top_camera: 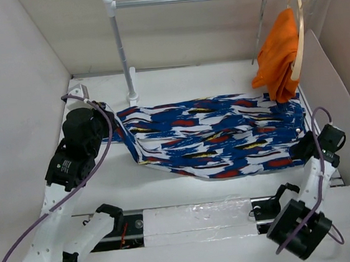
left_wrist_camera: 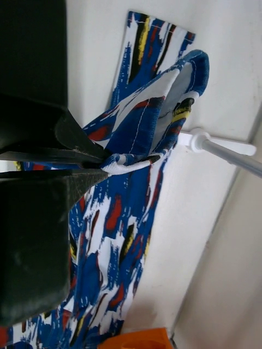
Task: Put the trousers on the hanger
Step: Fold the trousers
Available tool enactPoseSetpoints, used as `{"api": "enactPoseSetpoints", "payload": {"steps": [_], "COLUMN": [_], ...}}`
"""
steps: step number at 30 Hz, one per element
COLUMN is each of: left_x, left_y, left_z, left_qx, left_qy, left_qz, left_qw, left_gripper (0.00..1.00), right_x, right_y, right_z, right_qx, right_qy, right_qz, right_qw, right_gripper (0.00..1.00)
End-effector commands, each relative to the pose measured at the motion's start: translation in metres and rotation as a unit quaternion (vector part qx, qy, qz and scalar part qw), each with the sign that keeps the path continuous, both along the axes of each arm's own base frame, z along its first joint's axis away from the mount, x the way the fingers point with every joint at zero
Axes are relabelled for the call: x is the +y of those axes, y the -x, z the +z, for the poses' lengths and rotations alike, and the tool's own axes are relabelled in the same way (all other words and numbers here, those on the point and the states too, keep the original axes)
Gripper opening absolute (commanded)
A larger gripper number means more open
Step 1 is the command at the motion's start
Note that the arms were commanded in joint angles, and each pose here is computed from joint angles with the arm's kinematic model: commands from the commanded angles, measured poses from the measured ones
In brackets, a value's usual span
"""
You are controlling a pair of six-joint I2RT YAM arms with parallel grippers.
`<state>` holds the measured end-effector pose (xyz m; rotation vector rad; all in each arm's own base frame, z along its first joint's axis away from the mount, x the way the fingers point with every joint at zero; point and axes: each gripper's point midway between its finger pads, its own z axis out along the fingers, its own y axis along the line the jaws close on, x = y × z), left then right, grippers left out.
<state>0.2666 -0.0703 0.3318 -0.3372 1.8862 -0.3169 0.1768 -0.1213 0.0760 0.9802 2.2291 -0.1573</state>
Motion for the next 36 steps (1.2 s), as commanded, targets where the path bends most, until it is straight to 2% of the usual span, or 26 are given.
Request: {"api": "enactPoseSetpoints", "payload": {"steps": [1, 6, 11, 17, 18, 20, 21, 22, 25, 29, 30, 32, 33, 36], "left_x": [0.012, 0.011, 0.010, 0.018, 0.025, 0.034, 0.042, 0.053, 0.077, 0.098, 0.101, 0.111, 0.115, 0.115], "left_y": [0.005, 0.012, 0.015, 0.015, 0.017, 0.019, 0.020, 0.022, 0.032, 0.049, 0.053, 0.063, 0.066, 0.068], "left_z": [0.044, 0.050, 0.046, 0.042, 0.047, 0.051, 0.054, 0.062, 0.087, 0.123, 0.129, 0.144, 0.148, 0.149], "left_qx": [-0.058, -0.065, -0.063, -0.058, -0.064, -0.067, -0.070, -0.079, -0.105, -0.142, -0.149, -0.162, -0.166, -0.169], "left_qy": [0.002, 0.005, 0.007, -0.002, -0.005, -0.013, -0.022, -0.029, -0.045, -0.033, -0.030, -0.028, -0.026, -0.022], "left_qz": [0.024, 0.020, 0.018, 0.038, 0.054, 0.073, 0.088, 0.117, 0.169, 0.210, 0.215, 0.237, 0.244, 0.244], "left_qw": [0.998, 0.998, 0.998, 0.998, 0.996, 0.995, 0.993, 0.990, 0.979, 0.967, 0.965, 0.958, 0.955, 0.955], "left_gripper": [0.00, 0.00, 0.00, 0.00, 0.00, 0.00, 0.00, 0.00, 0.00, 0.00, 0.00, 0.00, 0.00, 0.00], "right_x": [-0.027, -0.049, -0.056, -0.058, -0.056, -0.059, -0.062, -0.062, -0.071, -0.072, -0.080, -0.084, -0.097, -0.099], "right_y": [0.006, 0.016, 0.008, -0.001, -0.002, -0.004, -0.002, 0.000, 0.016, 0.054, 0.051, 0.052, 0.053, 0.058], "right_z": [0.008, -0.008, -0.018, -0.036, -0.043, -0.045, -0.045, -0.043, -0.014, 0.015, 0.037, 0.060, 0.087, 0.106], "right_qx": [0.014, 0.056, 0.043, 0.041, 0.044, 0.042, 0.045, 0.052, 0.078, 0.157, 0.133, 0.146, 0.150, 0.217], "right_qy": [0.012, -0.012, -0.033, -0.048, -0.055, -0.052, -0.050, -0.046, -0.010, 0.016, 0.048, 0.074, 0.108, 0.139], "right_qz": [-0.055, -0.080, -0.069, -0.058, -0.053, -0.049, -0.053, -0.049, -0.078, -0.141, -0.148, -0.133, -0.147, -0.105], "right_qw": [0.998, 0.995, 0.996, 0.996, 0.996, 0.997, 0.996, 0.996, 0.994, 0.977, 0.979, 0.977, 0.972, 0.960], "right_gripper": [0.66, 0.68, 0.67, 0.58, 0.48, 0.36, 0.10, 0.01, 0.00, 0.00, 0.00, 0.00, 0.00, 0.00]}}
